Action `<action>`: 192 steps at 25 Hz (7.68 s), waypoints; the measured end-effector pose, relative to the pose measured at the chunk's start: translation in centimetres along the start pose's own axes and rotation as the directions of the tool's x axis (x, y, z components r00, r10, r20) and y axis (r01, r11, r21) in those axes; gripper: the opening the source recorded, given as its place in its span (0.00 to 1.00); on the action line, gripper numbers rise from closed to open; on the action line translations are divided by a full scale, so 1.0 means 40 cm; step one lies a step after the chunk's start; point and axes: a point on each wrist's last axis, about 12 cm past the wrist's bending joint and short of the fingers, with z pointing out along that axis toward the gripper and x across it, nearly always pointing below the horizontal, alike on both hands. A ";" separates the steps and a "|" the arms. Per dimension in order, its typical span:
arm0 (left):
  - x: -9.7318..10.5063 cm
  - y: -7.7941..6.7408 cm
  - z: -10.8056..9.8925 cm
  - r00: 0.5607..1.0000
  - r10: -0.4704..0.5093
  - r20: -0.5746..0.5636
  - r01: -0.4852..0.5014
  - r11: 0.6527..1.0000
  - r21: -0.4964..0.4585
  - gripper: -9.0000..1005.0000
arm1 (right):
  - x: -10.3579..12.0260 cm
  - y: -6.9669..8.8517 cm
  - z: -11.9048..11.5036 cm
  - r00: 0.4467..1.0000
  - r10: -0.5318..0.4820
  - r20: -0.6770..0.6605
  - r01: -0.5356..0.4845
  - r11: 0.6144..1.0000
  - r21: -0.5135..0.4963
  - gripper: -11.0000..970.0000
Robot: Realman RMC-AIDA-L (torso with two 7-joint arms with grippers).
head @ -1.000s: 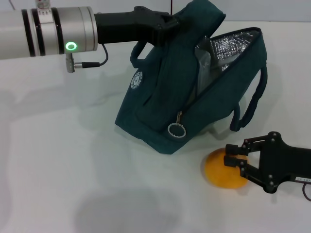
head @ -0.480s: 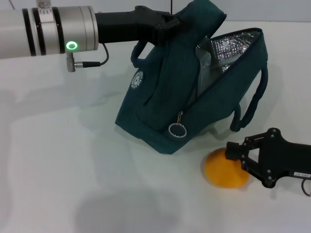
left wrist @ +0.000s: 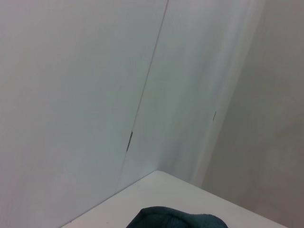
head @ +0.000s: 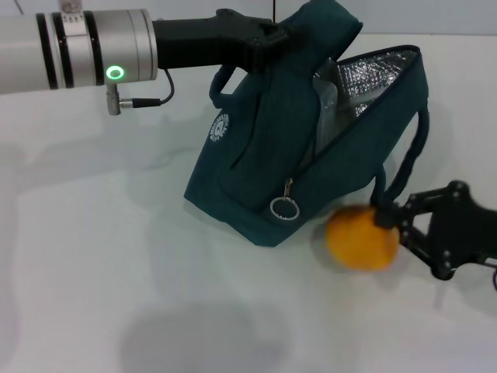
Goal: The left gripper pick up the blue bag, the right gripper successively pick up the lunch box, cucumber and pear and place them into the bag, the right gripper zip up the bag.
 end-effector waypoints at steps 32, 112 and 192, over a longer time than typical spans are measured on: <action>-0.003 -0.004 0.001 1.000 0.009 -0.002 -0.009 1.000 0.010 0.09 | -0.195 -0.174 0.174 0.985 0.060 0.162 -0.058 0.998 -0.020 0.09; 0.009 0.005 0.013 1.000 0.021 0.005 -0.021 1.000 -0.016 0.10 | -0.040 -0.104 0.078 0.983 0.125 -0.135 -0.113 0.990 0.089 0.08; 0.319 -0.106 -0.161 0.884 0.234 0.405 -0.150 0.962 -0.228 0.53 | -0.115 -0.069 -0.033 0.989 -0.041 0.144 0.030 0.996 0.082 0.55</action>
